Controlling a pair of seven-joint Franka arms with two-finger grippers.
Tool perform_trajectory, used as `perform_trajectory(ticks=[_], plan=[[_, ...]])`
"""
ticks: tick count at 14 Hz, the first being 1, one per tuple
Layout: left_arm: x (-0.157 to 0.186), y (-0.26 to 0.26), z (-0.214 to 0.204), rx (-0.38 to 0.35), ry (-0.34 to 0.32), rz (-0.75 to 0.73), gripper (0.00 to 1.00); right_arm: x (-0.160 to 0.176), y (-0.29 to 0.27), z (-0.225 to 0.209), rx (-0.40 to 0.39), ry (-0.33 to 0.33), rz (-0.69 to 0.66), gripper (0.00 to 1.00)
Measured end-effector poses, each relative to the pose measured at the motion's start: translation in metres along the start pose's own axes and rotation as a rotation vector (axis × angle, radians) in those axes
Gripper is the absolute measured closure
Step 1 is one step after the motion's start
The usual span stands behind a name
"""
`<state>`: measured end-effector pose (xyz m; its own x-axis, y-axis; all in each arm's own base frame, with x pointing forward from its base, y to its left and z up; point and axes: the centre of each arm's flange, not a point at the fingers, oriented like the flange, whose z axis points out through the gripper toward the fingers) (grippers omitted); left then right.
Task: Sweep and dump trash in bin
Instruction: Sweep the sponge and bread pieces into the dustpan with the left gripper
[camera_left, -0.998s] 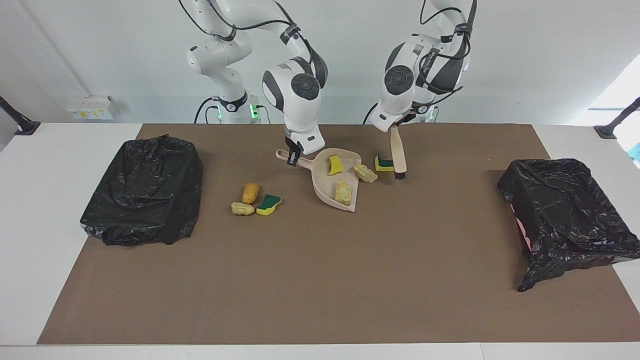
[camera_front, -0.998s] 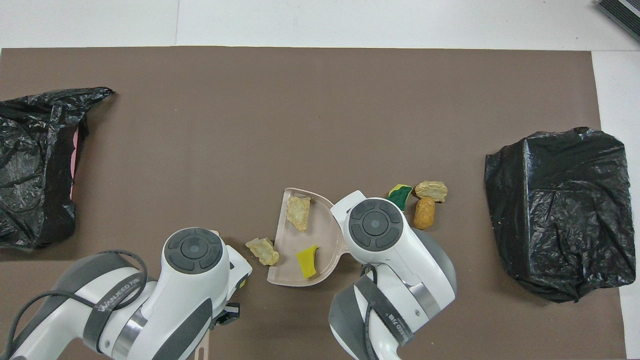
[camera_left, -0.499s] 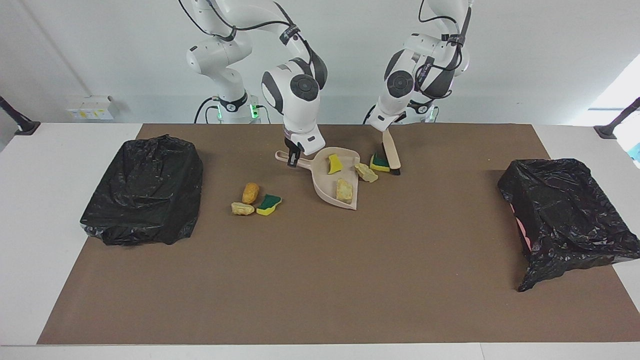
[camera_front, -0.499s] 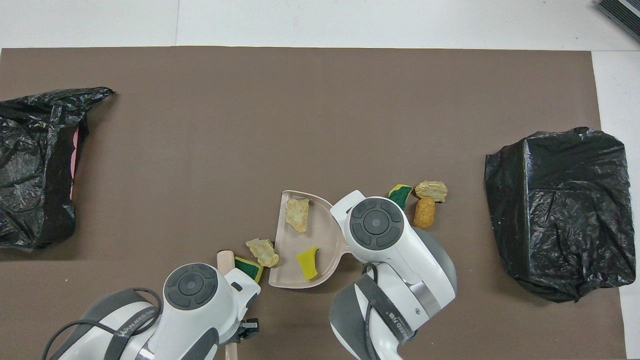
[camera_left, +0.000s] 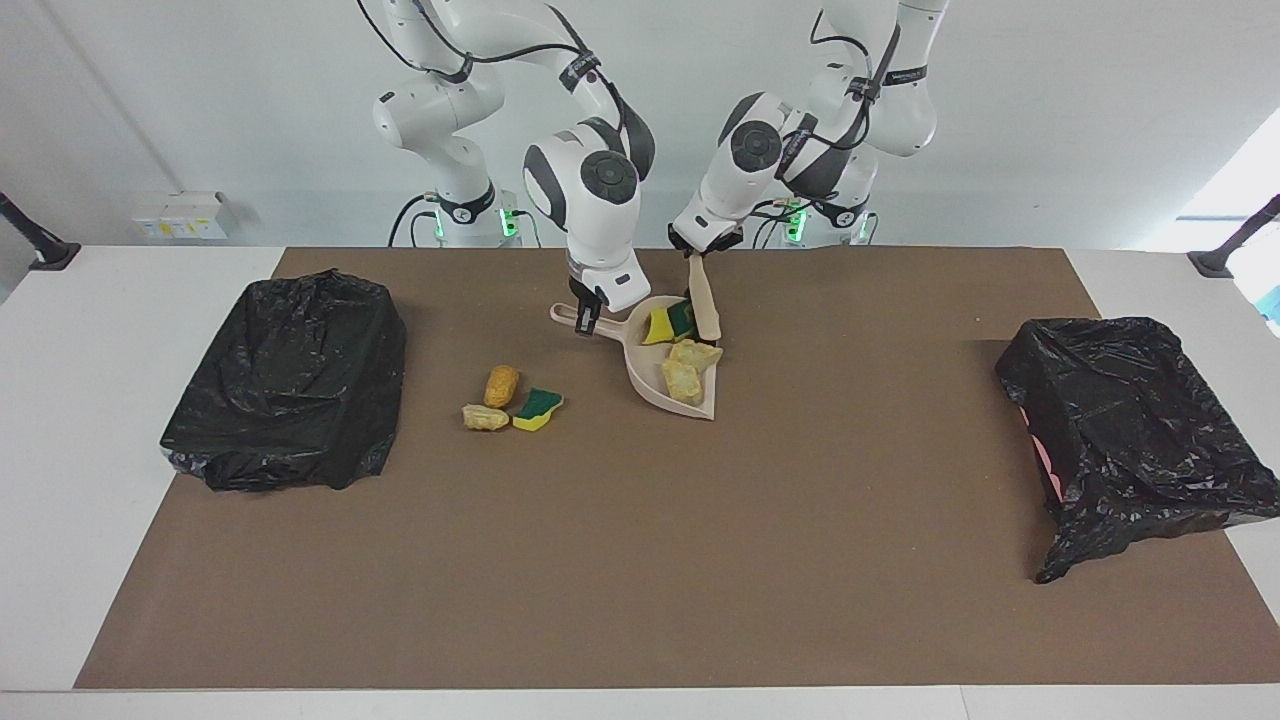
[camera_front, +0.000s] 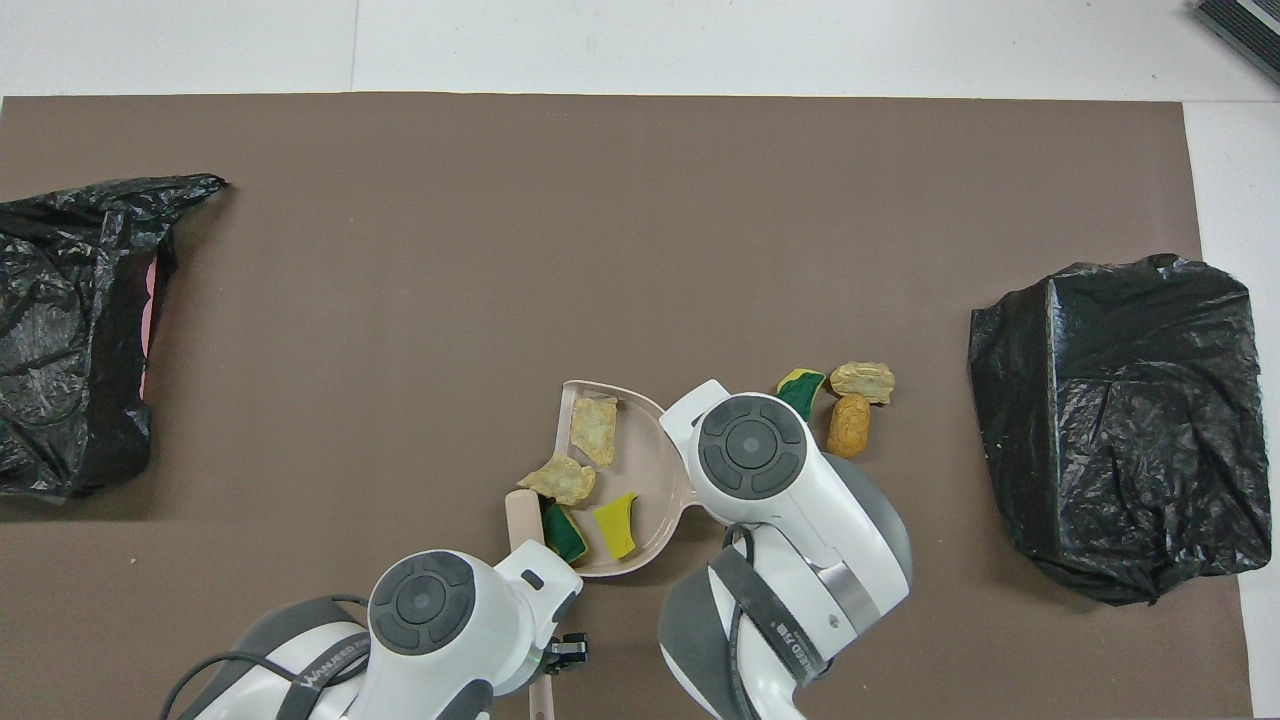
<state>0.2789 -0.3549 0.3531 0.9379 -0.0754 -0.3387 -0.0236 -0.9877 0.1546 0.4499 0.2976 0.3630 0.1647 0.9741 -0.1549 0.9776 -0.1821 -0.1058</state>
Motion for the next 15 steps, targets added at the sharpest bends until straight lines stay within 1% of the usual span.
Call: perform_trajectory(ticks=[2, 6, 12, 15], plan=[[0.004, 0.004, 0.001, 0.002, -0.003, 0.018, 0.74, -0.001, 0.002, 0.001, -0.002, -0.001, 0.002, 0.68], [0.017, -0.01, -0.004, 0.005, -0.007, 0.012, 0.74, -0.001, 0.002, 0.001, -0.003, 0.0, 0.002, 0.68], [0.075, -0.085, -0.022, 0.105, 0.055, -0.073, 0.74, -0.001, 0.004, 0.0, -0.006, 0.004, 0.005, 0.68], [0.091, -0.113, -0.028, 0.139, 0.071, -0.108, 0.74, -0.01, 0.011, -0.003, -0.005, 0.008, 0.025, 0.68]])
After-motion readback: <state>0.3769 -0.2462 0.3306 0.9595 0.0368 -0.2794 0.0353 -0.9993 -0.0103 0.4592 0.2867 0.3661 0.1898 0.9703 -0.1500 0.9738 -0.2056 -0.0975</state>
